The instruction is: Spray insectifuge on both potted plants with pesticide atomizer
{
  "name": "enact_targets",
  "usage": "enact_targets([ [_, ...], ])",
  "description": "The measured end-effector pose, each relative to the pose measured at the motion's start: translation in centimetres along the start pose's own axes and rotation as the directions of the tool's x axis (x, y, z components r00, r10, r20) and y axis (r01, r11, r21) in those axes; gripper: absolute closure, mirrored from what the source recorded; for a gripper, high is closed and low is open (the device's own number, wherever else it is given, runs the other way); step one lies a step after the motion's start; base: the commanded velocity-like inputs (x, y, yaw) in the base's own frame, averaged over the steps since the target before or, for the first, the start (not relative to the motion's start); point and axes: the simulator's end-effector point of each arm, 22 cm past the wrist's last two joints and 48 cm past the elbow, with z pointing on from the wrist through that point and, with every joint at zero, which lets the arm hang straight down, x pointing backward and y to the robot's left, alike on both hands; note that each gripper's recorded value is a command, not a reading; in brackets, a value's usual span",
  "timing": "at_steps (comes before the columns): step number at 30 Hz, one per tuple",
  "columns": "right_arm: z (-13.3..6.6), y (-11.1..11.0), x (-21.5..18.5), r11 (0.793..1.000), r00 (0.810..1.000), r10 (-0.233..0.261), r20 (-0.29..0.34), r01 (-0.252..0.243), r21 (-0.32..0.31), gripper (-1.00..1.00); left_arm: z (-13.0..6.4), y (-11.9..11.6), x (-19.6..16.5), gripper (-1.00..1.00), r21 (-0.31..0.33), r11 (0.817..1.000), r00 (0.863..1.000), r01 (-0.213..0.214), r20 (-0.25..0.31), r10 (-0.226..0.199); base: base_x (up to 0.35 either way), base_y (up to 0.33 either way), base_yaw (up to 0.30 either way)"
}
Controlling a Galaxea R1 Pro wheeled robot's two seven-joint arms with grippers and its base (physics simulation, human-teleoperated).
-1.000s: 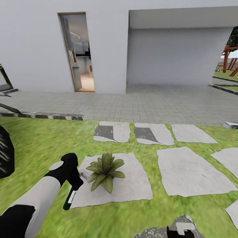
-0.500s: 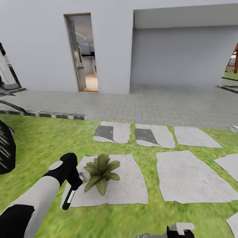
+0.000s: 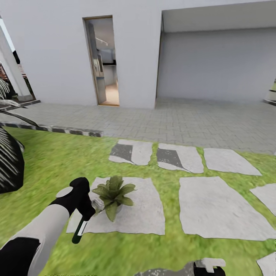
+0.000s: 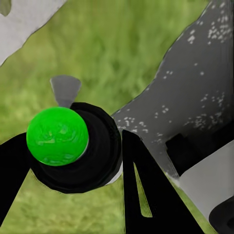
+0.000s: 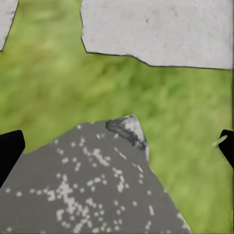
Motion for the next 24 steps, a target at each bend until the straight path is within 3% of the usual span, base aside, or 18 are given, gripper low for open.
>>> enact_targets([
  [10, 0.0, 0.0, 0.0, 1.000, 1.000, 0.000, -0.001, 0.000, 0.000, -1.00, 0.2, 0.1, 0.3, 1.00, -0.003, 1.000, 1.000, 0.003, -0.006, -0.003, -0.065, -0.258, 0.263],
  [16, 0.0, 0.0, 0.0, 1.000, 1.000, 0.000, 0.000, 0.000, 0.000, -1.00, 1.1, -0.1, 0.9, 1.00, -0.010, 1.000, 1.000, -0.002, -0.023, 0.002, -0.068, -0.044, 0.275],
  [24, 0.0, 0.0, 0.0, 1.000, 1.000, 0.000, 0.000, 0.000, 0.000, -1.00, 0.4, 1.2, 0.5, 1.00, -0.053, 0.999, 1.000, 0.014, -0.007, -0.014, 0.071, -0.047, 0.040],
])
